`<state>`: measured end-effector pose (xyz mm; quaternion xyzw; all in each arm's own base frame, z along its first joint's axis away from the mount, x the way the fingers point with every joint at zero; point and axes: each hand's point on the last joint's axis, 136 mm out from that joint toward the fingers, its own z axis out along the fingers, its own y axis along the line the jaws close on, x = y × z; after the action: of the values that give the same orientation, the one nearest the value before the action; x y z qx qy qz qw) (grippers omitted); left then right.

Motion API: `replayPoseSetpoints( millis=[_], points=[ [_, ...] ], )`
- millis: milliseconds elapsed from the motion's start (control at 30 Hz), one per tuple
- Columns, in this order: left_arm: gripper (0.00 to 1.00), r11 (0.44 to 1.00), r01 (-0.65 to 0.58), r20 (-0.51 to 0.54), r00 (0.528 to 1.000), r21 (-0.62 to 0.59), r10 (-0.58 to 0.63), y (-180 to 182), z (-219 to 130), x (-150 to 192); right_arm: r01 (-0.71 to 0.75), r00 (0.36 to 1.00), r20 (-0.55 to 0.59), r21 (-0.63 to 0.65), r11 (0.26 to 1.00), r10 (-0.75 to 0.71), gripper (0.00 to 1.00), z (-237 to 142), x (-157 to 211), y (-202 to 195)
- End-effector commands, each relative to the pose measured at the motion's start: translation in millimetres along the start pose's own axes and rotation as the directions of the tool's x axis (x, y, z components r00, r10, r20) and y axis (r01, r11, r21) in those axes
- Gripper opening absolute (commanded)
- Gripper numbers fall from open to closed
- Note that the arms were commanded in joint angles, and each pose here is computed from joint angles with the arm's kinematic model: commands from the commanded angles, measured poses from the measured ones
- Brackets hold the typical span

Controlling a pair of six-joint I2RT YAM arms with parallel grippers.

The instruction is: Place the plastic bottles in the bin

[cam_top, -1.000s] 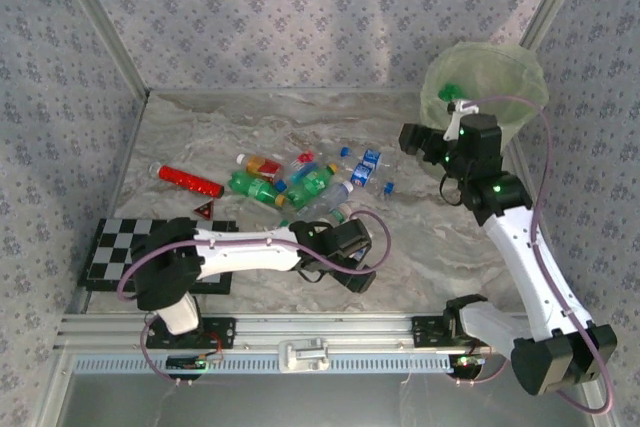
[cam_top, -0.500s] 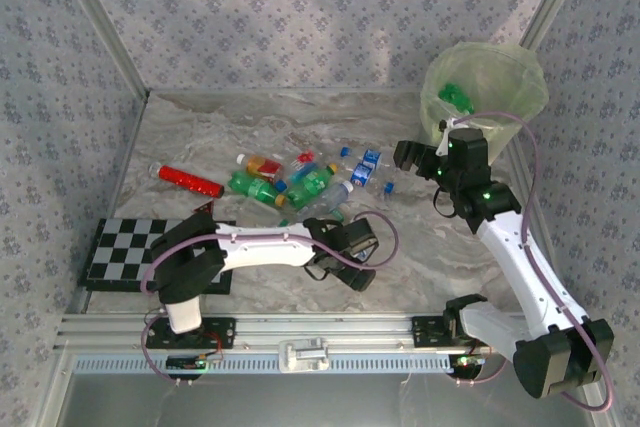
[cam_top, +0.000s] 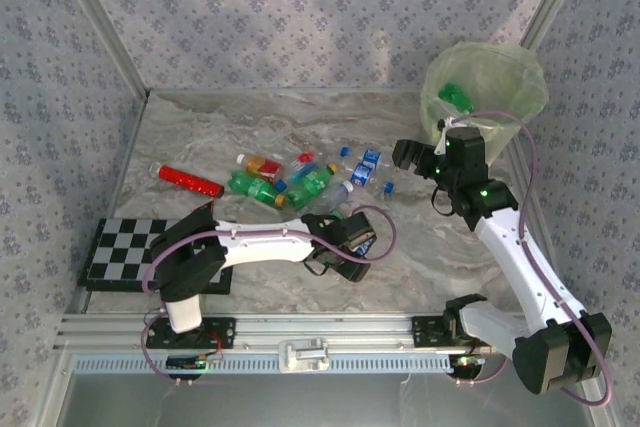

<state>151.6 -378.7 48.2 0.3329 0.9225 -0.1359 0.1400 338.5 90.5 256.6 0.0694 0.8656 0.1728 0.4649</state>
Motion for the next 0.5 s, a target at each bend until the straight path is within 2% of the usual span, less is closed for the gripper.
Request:
replayPoseSetpoints(
  millis=[0,267,367,467],
  points=[
    [0.69,1.000,-0.009,-0.050,0.999,-0.010,0.008,5.5,13.1,11.8,-0.005,1.000,0.018,0.009,1.000,0.005,1.00,-1.9,-4.7,0.9],
    [0.68,1.000,-0.013,-0.060,0.998,-0.025,0.011,10.2,18.9,12.2,-0.002,1.000,0.025,0.014,1.000,0.001,1.00,-4.5,-6.9,1.4],
    [0.63,1.000,-0.015,-0.043,0.999,-0.027,0.014,10.4,16.8,8.9,-0.002,1.000,0.026,0.014,1.000,0.002,1.00,-4.8,-7.5,1.3],
    [0.52,1.000,-0.028,0.001,1.000,-0.014,0.028,7.7,9.4,-0.5,-0.004,1.000,0.027,0.009,1.000,0.003,1.00,-4.8,-7.9,2.4]
  ],
)
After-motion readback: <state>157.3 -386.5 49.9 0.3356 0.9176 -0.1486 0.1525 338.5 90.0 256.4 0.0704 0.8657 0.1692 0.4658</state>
